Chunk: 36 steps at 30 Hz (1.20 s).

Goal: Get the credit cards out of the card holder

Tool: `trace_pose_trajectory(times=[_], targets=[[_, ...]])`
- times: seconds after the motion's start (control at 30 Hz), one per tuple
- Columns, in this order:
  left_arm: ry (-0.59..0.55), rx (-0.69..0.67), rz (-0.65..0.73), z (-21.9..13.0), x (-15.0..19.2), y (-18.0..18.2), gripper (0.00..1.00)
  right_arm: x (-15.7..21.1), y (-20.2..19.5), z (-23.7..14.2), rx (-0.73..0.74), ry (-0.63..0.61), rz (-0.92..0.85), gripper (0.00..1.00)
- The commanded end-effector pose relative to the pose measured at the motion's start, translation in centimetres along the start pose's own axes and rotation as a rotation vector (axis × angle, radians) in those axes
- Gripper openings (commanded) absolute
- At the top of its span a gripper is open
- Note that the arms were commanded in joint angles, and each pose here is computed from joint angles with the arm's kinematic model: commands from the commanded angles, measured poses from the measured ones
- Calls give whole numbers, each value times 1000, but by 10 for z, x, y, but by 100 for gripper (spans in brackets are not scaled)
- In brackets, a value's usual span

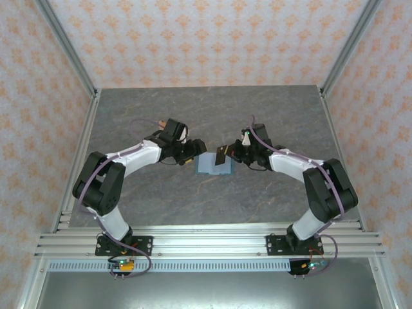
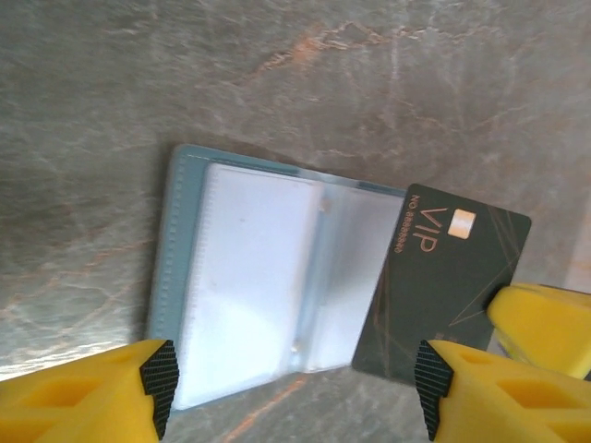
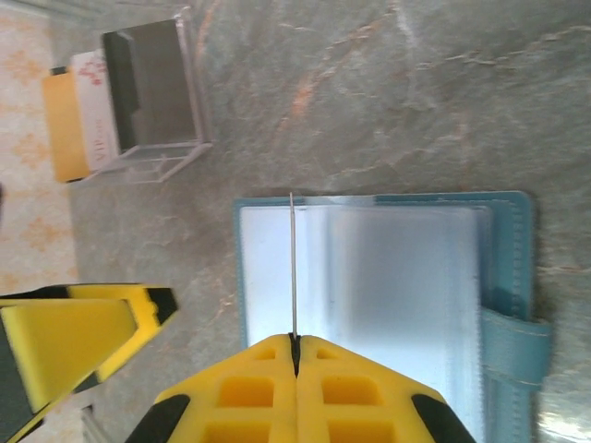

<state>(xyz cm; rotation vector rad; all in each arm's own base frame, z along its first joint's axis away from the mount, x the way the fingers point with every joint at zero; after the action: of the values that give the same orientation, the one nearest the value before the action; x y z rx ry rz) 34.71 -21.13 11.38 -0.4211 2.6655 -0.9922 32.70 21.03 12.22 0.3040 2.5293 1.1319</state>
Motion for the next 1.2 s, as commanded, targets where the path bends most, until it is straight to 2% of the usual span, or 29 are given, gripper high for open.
trace_pose_trajectory(times=[0.0, 0.17, 0.43, 0.53, 0.8, 1.0, 1.17], targets=[[-20, 189, -12, -12, -8, -26, 75, -4, 36, -13, -183, -1, -41, 0], [-19, 279, -11, -40, -19, -36, 82, -5, 67, -27, -331, 7, -69, 0], [-35, 441, 19, -75, -25, -66, 79, -15, 99, -40, -456, 9, -77, 0], [-37, 505, 15, -81, -26, -75, 72, -18, 107, -42, -494, 8, -65, 0], [-30, 525, 10, -82, -24, -76, 57, -24, 119, -44, -560, 9, -36, 0], [-28, 546, 13, -84, -23, -79, 35, -26, 118, -40, -566, 10, -17, 0], [-38, 548, 19, -85, -24, -79, 12, -28, 110, -36, -538, 7, 1, 0]])
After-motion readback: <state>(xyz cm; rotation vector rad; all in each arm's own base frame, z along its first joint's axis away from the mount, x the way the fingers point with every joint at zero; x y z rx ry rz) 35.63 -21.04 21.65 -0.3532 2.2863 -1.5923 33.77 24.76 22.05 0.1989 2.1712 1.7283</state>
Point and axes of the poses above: each hand's point on the last joint's axis, 136 mm out from that joint toward the fingers, its own z axis out along the fingers, its own y axis along the line the jaws close on, x = y × z, the point moved 4 cm from there along -z, back along the fingers, and after that the axes turned 1 degree about z, right-handed, at the moved point
